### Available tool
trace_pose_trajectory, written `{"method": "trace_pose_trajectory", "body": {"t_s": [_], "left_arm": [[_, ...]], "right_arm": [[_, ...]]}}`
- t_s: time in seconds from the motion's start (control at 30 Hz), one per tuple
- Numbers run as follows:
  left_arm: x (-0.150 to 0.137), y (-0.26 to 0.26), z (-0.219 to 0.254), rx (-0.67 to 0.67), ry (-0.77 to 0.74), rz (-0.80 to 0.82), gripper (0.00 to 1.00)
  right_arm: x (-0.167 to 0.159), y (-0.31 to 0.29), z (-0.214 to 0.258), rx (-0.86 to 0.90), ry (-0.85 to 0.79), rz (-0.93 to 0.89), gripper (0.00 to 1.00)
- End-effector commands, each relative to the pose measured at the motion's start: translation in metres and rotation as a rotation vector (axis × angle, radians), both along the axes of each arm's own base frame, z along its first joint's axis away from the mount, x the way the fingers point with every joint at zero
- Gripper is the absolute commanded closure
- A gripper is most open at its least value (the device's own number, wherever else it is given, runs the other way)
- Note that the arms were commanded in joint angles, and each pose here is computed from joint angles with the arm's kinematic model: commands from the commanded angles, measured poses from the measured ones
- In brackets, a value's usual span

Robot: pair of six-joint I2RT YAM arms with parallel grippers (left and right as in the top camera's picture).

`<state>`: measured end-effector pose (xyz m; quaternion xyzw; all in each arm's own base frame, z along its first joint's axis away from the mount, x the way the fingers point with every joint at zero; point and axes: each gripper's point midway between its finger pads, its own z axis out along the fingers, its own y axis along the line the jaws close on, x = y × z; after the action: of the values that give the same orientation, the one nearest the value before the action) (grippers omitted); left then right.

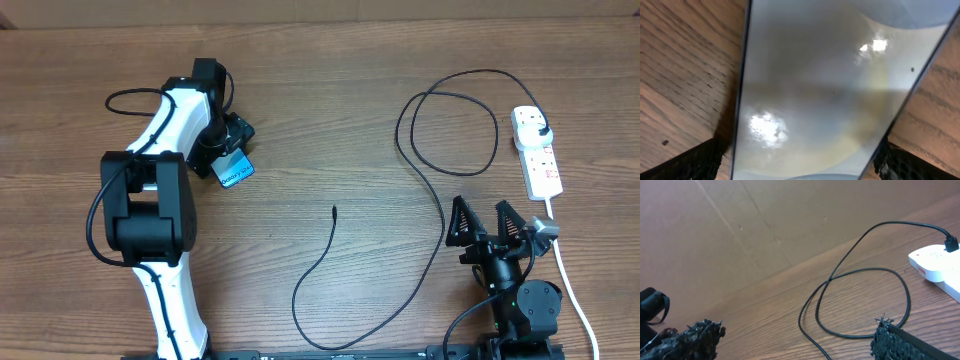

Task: Plug charger to phone and switch on socket
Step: 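Close the left gripper on the phone's long sides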

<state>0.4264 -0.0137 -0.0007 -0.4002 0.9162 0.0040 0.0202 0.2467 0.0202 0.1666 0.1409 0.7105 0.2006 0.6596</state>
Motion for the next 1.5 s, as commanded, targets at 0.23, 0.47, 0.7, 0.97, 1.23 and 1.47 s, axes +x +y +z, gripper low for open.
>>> {"method": "trace_pose_trajectory", "body": {"t_s": [0.23,0.47,0.7,0.97,1.23,1.47], "left_arm": [[-0.0178,0.0246,-0.0355,0.030,0.102,0.028,0.00],[-0.0139,0.0245,-0.0357,0.029,0.086,0.026,0.00],[-0.0133,0.0244,-0.0358,0.028,0.083,0.035,0.00],[-0.0142,0.0236,-0.0358,0.024,0.086,0.080,0.00],[-0.0142,0.0242,-0.0358,0.021,0.085,0.089,0.00],[-0.0141,0.0223,-0.0359,0.011,0.086,0.089,0.00]], "right_arm": [[0.0003,0.0012,-0.0027,-0.006,0.000,0.006,0.00],[0.0003,0.0012,-0.0027,-0.006,0.000,0.006,0.00],[0.0003,0.0012,-0.0026,-0.006,0.000,0.006,0.00],[0.0003,0.0012,-0.0027,-0.006,0.000,0.006,0.00],[0.0003,0.0012,-0.0027,-0.006,0.000,0.006,0.00],[0.0003,0.0012,-0.0027,-0.006,0.000,0.006,0.00]]}}
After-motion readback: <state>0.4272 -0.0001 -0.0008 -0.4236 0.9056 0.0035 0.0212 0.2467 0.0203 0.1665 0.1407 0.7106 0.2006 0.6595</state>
